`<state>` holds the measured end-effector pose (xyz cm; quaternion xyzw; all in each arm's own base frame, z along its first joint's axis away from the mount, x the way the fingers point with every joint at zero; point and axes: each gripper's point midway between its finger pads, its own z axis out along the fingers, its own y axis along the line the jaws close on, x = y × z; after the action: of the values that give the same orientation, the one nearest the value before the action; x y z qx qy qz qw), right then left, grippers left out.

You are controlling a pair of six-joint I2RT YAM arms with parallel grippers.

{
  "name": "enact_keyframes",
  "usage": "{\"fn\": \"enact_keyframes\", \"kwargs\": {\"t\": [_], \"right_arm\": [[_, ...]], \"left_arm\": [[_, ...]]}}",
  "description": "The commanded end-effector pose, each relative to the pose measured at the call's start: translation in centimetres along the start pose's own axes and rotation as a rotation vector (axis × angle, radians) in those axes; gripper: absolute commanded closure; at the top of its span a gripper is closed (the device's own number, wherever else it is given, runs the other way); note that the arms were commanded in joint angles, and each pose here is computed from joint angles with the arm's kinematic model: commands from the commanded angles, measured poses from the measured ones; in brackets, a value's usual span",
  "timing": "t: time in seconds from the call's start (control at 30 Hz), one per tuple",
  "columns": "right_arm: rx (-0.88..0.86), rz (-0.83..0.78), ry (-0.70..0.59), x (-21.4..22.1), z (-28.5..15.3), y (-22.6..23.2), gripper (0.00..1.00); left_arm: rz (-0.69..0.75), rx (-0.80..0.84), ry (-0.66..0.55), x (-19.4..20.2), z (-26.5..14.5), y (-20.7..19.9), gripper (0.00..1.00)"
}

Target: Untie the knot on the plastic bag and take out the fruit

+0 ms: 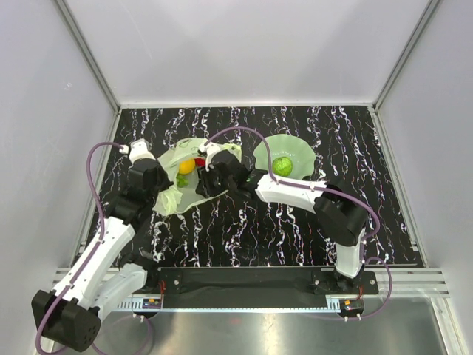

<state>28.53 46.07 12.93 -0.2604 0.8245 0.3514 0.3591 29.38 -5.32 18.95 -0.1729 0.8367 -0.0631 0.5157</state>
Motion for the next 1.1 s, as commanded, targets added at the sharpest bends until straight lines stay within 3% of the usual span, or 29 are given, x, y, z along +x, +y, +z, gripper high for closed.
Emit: {"fn": "enact_keyframes", "kwargs": {"t": [0.0, 0.2, 0.37, 0.7, 0.73, 0.8, 0.87, 0.9, 0.93, 1.07], "right_arm": [[0.091, 0.028, 0.050, 1.5, -1.2, -1.2, 0.66], [0.256, 0.061, 0.109, 3.8, -3.0, -4.2, 0.67], [0.466, 0.114, 0.181, 6.1, -4.9, -7.8, 0.69], [0.625, 0.218, 0.182, 8.0, -8.4, -11.7, 0.69], [0.627, 0.221, 0.187, 8.1, -8.5, -11.8, 0.69], [0.624, 0.218, 0.183, 7.9, -8.6, -11.7, 0.69], [0.597, 0.219, 0.174, 7.5, -8.6, -11.3, 0.69], [0.587, 0.218, 0.168, 7.2, -8.5, -11.1, 0.70], [0.573, 0.215, 0.164, 7.0, -8.5, -10.8, 0.70], [0.456, 0.199, 0.155, 6.0, -7.7, -8.9, 0.71]], "left_arm": [[0.022, -0.029, -0.019, -0.3, -0.5, 1.0, 0.95], [0.041, -0.110, -0.182, -5.0, -1.6, 2.0, 0.90], [0.137, -0.247, -0.201, -7.5, -0.4, 3.2, 0.91], [0.087, -0.303, -0.294, -12.4, 3.8, 4.9, 0.93], [0.086, -0.297, -0.300, -12.7, 4.2, 4.8, 0.88], [0.090, -0.248, -0.305, -13.3, 5.0, 3.9, 0.64], [0.092, -0.146, -0.312, -13.8, 5.2, 1.9, 0.34], [0.089, -0.107, -0.311, -14.0, 4.9, 1.1, 0.07], [0.077, -0.069, -0.311, -14.0, 4.6, 0.5, 0.01], [0.011, 0.148, -0.335, -14.3, 0.5, -2.8, 0.01]]}}
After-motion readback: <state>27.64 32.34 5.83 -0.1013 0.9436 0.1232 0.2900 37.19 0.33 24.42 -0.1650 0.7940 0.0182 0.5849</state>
